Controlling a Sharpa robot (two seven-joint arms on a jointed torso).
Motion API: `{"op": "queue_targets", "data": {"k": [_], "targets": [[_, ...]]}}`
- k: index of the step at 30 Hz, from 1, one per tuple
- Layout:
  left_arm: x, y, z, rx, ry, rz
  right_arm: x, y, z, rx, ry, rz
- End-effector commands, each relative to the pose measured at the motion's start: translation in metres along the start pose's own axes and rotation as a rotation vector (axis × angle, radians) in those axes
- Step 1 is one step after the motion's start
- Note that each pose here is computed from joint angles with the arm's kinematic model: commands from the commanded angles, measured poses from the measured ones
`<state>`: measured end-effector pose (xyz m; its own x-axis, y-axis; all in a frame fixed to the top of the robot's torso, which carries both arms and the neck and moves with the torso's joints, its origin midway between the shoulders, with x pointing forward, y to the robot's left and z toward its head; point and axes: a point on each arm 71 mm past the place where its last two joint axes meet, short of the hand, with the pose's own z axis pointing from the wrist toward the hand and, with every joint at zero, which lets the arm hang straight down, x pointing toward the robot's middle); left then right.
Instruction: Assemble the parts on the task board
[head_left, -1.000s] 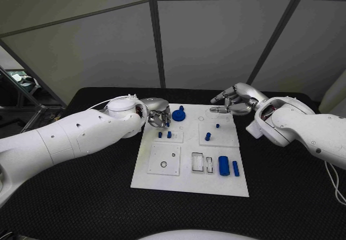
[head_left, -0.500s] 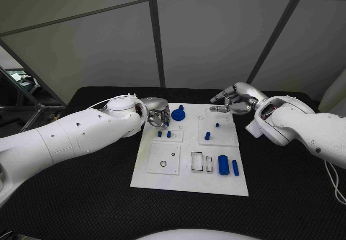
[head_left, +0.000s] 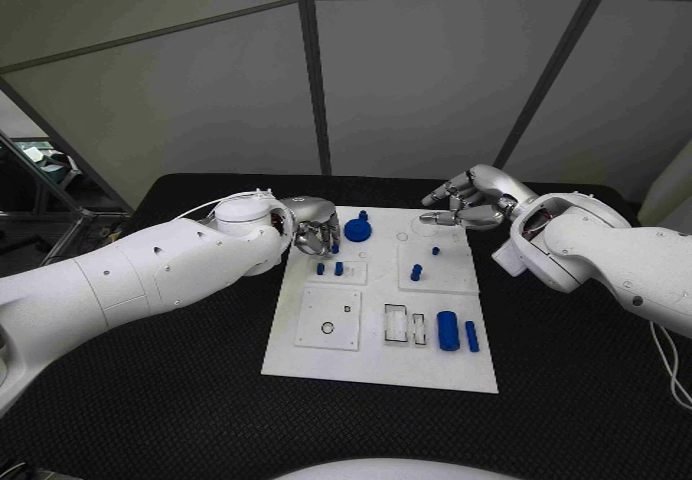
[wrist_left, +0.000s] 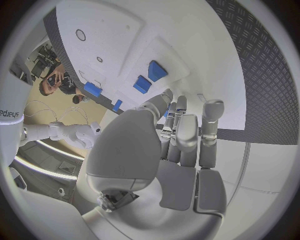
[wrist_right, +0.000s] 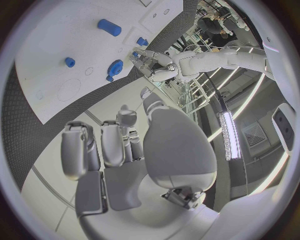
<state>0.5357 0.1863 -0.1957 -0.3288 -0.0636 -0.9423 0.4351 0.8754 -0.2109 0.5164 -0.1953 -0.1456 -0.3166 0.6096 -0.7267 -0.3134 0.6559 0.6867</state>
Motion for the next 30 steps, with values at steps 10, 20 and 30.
{"op": "queue_targets", "data": {"k": [10, 20, 30], "targets": [[-0.0020, 0.0084, -0.0026, -0.026, -0.015, -0.002, -0.003, -0.006, 0.000, 0.029, 0.015, -0.048], [-0.0248, 0.0275, -0.0163, -0.047, -0.138, -0.084, -0.004, -0.013, 0.000, 0.028, 0.051, -0.338], [-0.0426, 0.0538, -0.0424, -0.077, -0.317, -0.672, 0.005, -0.016, 0.000, 0.015, 0.062, -0.599]]}}
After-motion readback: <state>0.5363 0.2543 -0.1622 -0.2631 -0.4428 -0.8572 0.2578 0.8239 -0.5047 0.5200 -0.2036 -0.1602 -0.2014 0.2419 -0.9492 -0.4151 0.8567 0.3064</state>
